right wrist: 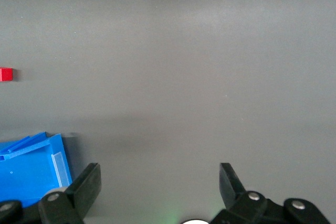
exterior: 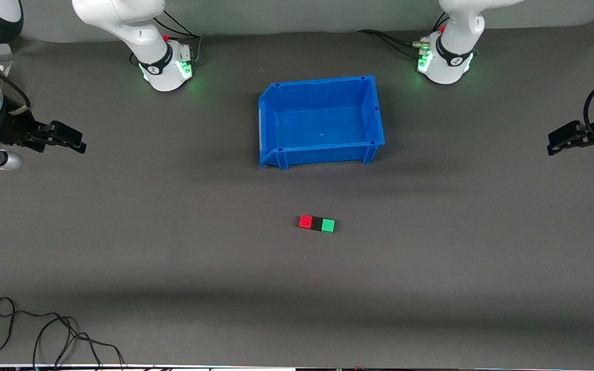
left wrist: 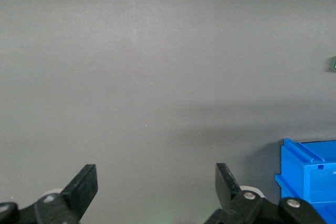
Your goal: Attach green and red cubes to black cube
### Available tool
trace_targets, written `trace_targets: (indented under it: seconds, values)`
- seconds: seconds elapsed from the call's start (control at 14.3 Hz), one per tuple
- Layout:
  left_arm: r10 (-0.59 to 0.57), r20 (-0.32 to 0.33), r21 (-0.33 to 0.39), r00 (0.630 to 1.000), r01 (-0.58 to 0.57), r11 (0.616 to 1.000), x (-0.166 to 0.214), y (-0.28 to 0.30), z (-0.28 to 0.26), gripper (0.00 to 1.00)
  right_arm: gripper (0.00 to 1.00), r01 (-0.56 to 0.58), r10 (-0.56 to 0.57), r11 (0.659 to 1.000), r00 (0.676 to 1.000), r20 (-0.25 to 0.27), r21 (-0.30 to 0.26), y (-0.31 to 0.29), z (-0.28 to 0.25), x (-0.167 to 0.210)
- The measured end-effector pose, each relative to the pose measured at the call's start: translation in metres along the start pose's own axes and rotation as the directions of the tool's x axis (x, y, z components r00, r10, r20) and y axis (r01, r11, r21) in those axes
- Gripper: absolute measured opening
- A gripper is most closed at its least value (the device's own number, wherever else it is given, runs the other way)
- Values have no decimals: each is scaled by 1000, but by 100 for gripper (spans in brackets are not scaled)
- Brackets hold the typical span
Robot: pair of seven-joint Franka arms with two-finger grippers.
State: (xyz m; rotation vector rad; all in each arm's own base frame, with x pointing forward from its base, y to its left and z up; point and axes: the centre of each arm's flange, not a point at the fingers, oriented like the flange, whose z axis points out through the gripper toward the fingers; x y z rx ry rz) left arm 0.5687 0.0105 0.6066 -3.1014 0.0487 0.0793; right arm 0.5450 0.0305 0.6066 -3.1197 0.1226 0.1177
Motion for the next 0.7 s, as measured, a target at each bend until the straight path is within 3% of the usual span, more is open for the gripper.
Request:
trace_targets:
  seconds: [0.7]
  values:
    - [-6, 1, -31, 1000, 6, 1000, 2, 3, 2, 100, 100, 3, -3, 1000, 1000, 0, 0, -2, 0, 0]
